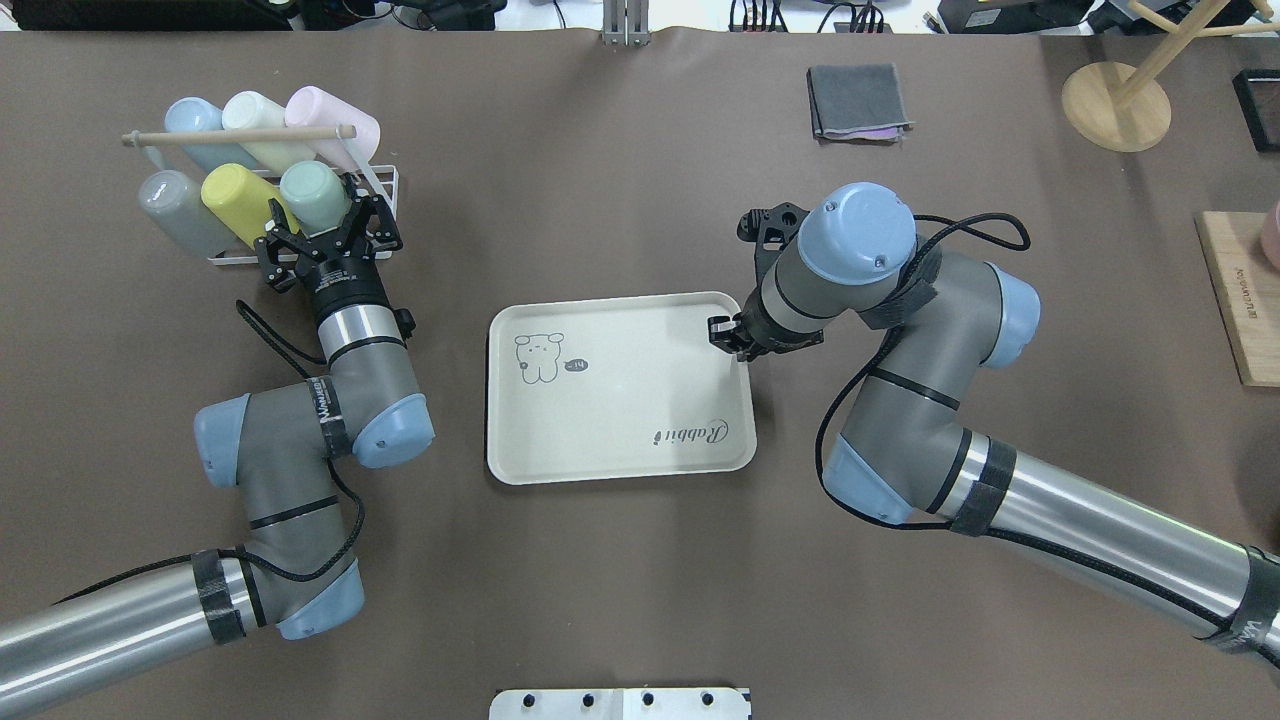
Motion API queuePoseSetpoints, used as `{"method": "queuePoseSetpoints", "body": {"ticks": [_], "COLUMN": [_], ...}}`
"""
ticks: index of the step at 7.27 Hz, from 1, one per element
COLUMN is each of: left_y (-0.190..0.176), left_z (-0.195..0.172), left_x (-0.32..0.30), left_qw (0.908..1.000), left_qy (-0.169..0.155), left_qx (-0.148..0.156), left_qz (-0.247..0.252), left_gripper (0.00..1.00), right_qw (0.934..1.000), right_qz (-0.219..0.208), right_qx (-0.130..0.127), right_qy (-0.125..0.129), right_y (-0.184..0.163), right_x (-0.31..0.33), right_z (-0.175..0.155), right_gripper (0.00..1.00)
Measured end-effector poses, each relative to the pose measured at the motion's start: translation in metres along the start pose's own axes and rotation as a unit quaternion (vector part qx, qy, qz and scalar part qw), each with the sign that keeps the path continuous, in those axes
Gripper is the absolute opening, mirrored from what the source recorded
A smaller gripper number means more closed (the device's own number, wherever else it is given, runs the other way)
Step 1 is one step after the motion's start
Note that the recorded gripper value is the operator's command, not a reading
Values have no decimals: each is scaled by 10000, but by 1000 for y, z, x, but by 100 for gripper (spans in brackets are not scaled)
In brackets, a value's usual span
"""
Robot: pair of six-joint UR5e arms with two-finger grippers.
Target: Pick up and place green cup on tray
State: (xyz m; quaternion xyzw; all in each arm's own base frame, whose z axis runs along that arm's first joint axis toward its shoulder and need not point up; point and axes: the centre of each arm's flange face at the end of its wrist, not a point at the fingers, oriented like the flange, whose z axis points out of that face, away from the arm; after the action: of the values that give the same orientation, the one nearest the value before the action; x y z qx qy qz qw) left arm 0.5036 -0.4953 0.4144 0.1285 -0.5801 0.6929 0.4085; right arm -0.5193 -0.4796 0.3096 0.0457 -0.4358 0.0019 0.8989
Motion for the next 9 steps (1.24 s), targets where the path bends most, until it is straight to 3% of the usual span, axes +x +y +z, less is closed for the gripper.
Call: {"method": "queuePoseSetpoints", "body": {"ticks": [2,3,6,9], "left_y": [0,0,5,16], "left_z": [1,1,2,5], "left_x": [0,0,-1,-3], "left_qw": [10000,10000,10000,9997], "left_qy": [0,-2,-7,-25], "left_qx": [-3,-3,-8,-29], "left_qz": [-18,-29,-82,-239], "left_gripper": [66,62,41,37], "right_qw": [10000,10000,9999,9993], "right_qz": [62,74,146,-141], "right_qx": [-4,-3,-13,-70], "right_qy": [25,36,44,333], "right_y": [-2,-3,-32,-96], "right_x": [5,7,37,146], "right_z": [0,1,-21,-91], "right_gripper": [95,100,100,100]}}
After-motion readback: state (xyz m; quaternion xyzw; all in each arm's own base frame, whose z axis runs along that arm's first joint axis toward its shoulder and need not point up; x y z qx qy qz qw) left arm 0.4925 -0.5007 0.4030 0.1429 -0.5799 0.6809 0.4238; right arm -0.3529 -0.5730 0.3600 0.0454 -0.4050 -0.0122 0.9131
